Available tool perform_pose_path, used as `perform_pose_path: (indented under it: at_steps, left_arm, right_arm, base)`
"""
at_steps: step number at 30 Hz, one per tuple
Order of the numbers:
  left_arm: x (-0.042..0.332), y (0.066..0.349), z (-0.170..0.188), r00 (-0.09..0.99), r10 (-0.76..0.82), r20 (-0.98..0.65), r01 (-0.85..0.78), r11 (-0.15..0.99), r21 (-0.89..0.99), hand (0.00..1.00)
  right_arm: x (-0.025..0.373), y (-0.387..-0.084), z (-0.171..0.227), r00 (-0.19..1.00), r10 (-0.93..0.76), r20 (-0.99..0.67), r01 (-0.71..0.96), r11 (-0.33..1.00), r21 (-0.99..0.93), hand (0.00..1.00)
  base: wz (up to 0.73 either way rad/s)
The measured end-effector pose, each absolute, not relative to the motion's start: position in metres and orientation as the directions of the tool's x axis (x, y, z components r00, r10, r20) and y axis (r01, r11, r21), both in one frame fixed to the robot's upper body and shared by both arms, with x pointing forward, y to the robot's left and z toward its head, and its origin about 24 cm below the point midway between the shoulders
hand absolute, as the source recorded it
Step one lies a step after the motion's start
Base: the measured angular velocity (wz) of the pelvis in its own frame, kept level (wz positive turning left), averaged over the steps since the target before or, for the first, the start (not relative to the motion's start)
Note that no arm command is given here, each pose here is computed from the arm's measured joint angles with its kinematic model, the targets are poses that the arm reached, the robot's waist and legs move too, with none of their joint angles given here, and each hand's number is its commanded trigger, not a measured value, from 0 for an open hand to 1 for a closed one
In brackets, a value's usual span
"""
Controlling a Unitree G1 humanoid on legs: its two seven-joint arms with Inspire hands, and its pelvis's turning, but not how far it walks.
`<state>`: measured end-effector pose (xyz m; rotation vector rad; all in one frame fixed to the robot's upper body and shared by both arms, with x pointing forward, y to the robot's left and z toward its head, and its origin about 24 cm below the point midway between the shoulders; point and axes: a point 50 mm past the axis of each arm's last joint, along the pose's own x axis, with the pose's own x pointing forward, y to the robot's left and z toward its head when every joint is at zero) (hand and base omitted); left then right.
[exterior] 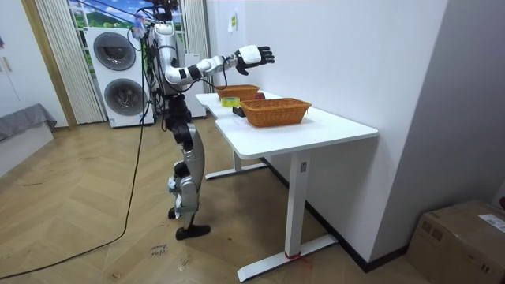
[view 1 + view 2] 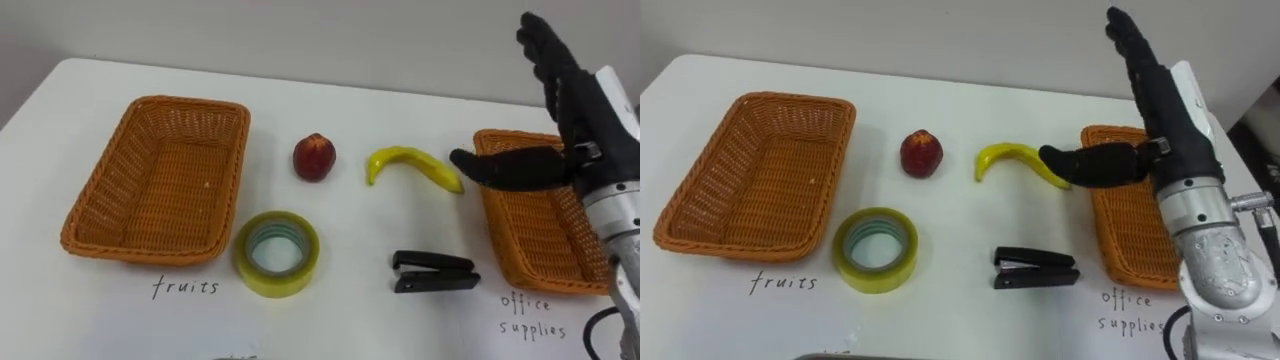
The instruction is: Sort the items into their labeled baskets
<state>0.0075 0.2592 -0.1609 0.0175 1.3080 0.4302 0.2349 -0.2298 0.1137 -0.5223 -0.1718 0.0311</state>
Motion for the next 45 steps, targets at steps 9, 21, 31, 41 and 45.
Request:
perform_pose_path:
  at_steps: [9,21,31,41,45]
  left_arm:
    - [0.009,0.261,-0.161,0.177,0.31,-0.934,-0.293,0.923,0.25,0.0]
    - [0.014,0.263,-0.16,0.188,0.292,-0.938,-0.253,0.937,0.241,0.0]
    - [0.021,0.27,-0.157,0.209,0.285,-0.936,-0.195,0.95,0.245,0.0]
    - [0.03,0.268,-0.158,0.227,0.275,-0.934,-0.171,0.956,0.24,0.0]
    - [0.029,0.268,-0.158,0.225,0.274,-0.935,-0.18,0.955,0.237,0.0]
  right_arm:
    - [0.236,-0.222,0.097,0.988,0.153,-0.006,-0.131,0.824,-0.551,0.0]
    - [0.235,-0.21,0.079,0.931,0.301,-0.206,-0.364,0.722,-0.588,0.0]
    - [0.231,-0.203,0.066,0.869,0.377,-0.321,-0.495,0.664,-0.56,0.0]
    - [0.23,-0.202,0.063,0.841,0.406,-0.358,-0.541,0.644,-0.541,0.0]
    - [0.229,-0.201,0.058,0.816,0.422,-0.395,-0.577,0.636,-0.513,0.0]
  base:
    - [0.0]
    - [0.02]
    - [0.02]
    - [0.02]
    - [0.0]
